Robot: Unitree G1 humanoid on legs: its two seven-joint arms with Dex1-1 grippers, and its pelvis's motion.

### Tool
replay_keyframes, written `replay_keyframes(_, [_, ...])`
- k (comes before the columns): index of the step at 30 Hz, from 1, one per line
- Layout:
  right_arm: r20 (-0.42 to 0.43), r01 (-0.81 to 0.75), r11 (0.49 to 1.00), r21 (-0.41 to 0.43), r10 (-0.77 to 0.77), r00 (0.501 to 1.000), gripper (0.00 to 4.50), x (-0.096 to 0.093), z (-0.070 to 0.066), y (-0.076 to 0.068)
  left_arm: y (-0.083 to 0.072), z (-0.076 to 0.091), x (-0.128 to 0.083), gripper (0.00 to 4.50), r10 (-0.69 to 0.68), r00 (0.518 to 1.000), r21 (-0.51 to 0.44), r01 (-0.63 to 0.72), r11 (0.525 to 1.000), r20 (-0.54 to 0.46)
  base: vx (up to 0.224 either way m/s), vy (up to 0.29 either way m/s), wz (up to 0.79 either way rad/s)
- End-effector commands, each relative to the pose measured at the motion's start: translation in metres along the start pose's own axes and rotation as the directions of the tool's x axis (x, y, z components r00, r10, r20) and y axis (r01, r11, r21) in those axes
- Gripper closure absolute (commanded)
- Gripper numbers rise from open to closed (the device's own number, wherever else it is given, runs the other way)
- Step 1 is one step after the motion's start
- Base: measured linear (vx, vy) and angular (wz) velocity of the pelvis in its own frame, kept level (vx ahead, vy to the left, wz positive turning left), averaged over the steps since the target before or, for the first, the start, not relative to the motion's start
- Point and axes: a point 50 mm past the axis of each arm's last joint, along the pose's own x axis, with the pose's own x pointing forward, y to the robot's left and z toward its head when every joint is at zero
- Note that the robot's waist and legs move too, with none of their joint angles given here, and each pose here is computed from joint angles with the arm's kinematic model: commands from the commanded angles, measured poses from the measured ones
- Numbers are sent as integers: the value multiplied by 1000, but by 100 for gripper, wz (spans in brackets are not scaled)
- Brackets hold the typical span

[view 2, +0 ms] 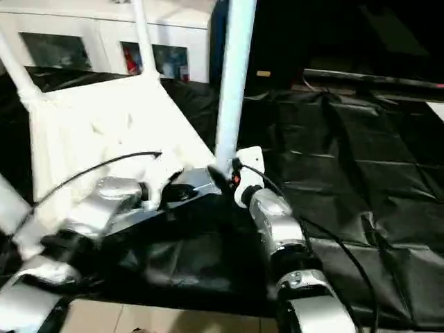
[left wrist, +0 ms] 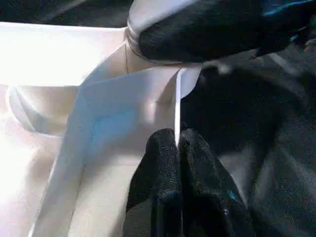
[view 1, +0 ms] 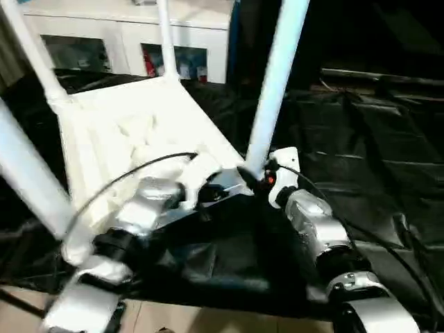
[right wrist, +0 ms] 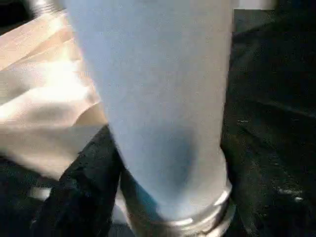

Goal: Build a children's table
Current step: Rotate leg to tighten

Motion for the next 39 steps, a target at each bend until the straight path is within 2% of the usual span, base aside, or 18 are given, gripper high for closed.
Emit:
replay_keyframes(1, [-84, -320, 943, -92, 313, 946, 93, 1, -2, 26, -13, -1, -1, 450, -152, 988, 61, 151, 987, 18, 0, 0, 0])
replay_keyframes(2, [-84, -320, 943, -92, 313, 946, 93, 1, -2, 26, -13, -1, -1, 450, -152, 988, 61, 151, 987, 18, 0, 0, 0])
replay_keyframes(3, [-117, -374, 915, -150, 359, 926, 93, -6, -2, 23, -11, -5, -7, 450, -166, 986, 68, 166, 984, -3, 0, 0, 0])
replay_keyframes(8, [-153, -502, 856, -121, 484, 862, 93, -23, 2, 15, -15, -10, -23, 450, -283, 959, 60, 283, 957, -10, 0, 0, 0])
replay_keyframes(14, [-181, -529, 841, -115, 506, 844, 135, -28, 2, 11, -18, -11, -29, 450, -318, 948, 41, 319, 947, -12, 0, 0, 0])
replay_keyframes(17, [-171, -552, 828, -94, 533, 828, 165, -28, 1, 14, -18, -12, -30, 450, -320, 947, 49, 320, 946, -11, 0, 0, 0])
replay_keyframes(20, [-174, -565, 821, -78, 547, 819, 174, -28, -2, 19, -17, -12, -30, 450, -302, 953, 55, 303, 952, -14, 0, 0, 0])
replay_keyframes(22, [-172, -557, 828, -66, 540, 824, 181, -27, -5, 20, -15, -12, -29, 450, -282, 959, 57, 282, 958, -14, 0, 0, 0])
replay_keyframes(24, [-171, -490, 868, -73, 473, 864, 181, -23, -9, 19, -11, -11, -24, 450, -211, 977, 54, 212, 976, -19, 0, 0, 0])
replay_keyframes(26, [-176, -375, 924, -81, 357, 917, 182, -17, -14, 15, -3, -10, -19, 450, -101, 994, 39, 102, 994, -28, 0, 0, 0])
replay_keyframes(27, [-168, -216, 974, -74, 202, 965, 182, -11, -18, 9, 3, -5, -13, 450, -17, 1000, 6, 17, 1000, 3, 0, 0, 0])
replay_keyframes(28, [-160, -121, 992, -44, 112, 981, 183, -6, -21, 8, 5, 0, -7, 450, 39, 999, -8, -39, 999, 24, -51, 0, 0])
replay_keyframes(30, [-155, -29, 1000, 2, 29, 988, 183, -1, -24, 9, 6, 6, 2, 450, 91, 995, -24, -90, 996, 39, -35, 3, -1])
replay_keyframes(32, [-159, -1, 1000, 17, 4, 987, 183, 2, -27, 13, 5, 10, 8, 450, 123, 991, -39, -121, 992, 47, 0, 0, 0])
replay_keyframes(34, [-172, 42, 999, 13, -39, 984, 183, 9, -30, 23, 1, 18, 20, 450, 160, 985, -74, -155, 985, 65, 0, 0, 0])
replay_keyframes(37, [-138, -21, 1000, 19, 23, 990, 183, 20, -28, 42, -10, 28, 33, 450, 123, 987, -75, -115, 991, 104, 0, 0, 0])
replay_keyframes(39, [-100, -68, 997, 45, 72, 992, 127, 23, -23, 48, -14, 31, 37, 450, 91, 989, -56, -85, 995, 115, 0, 0, 0])
